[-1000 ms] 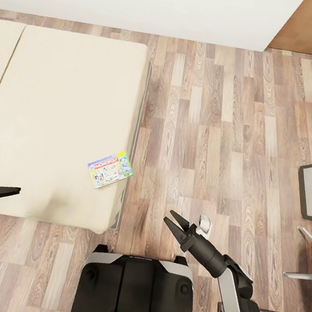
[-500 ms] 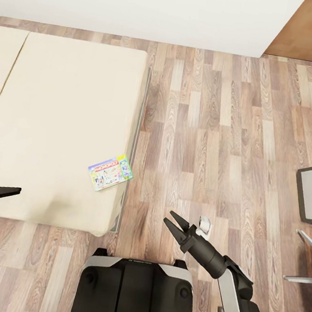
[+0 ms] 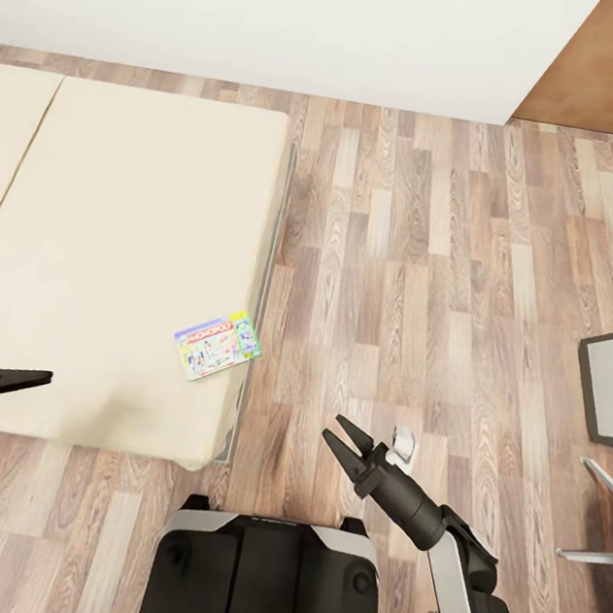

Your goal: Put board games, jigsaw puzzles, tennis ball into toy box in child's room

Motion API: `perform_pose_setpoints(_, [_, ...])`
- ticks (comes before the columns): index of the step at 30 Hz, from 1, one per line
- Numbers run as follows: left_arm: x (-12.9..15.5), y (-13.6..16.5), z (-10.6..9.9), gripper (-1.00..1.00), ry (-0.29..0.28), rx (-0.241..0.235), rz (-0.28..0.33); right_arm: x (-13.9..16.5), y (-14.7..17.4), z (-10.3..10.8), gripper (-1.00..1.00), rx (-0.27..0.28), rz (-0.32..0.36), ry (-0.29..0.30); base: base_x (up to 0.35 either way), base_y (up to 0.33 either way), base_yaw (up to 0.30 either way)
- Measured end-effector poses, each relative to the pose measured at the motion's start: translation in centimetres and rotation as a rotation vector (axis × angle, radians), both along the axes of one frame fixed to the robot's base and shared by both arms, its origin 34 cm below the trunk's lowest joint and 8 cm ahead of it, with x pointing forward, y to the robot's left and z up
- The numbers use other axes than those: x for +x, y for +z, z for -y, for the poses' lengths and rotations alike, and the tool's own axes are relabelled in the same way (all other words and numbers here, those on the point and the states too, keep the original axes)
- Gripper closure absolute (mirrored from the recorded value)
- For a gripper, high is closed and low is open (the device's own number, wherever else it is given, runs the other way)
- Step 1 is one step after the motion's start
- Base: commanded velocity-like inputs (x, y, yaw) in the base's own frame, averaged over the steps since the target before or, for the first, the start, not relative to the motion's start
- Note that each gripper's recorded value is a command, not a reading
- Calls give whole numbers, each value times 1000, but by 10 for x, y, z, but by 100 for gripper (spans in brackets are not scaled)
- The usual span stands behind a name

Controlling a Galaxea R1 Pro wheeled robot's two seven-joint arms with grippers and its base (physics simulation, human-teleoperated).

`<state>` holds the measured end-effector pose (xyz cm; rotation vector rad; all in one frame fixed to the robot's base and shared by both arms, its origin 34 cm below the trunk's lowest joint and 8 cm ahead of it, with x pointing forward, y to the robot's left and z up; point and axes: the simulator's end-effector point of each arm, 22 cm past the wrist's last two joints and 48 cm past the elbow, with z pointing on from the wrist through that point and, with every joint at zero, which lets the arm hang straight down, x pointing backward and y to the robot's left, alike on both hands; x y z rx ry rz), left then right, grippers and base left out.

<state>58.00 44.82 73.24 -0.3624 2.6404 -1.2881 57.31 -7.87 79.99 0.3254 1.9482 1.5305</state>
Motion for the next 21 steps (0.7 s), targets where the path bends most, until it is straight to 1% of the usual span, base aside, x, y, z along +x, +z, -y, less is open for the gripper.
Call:
perform_pose_setpoints(7, [3, 3, 6, -100, 1, -12, 12, 2, 4, 1, -100, -3, 10, -1, 0, 0, 0])
perform_pose_setpoints(12, [5, 7, 7, -100, 1, -14, 21, 1, 2, 1, -100, -2, -1, -3, 0, 0, 0])
perform_pose_setpoints(21, [8, 12, 13, -100, 1, -24, 36, 1, -3, 9, -100, -26, 11, -32, 0, 0, 0])
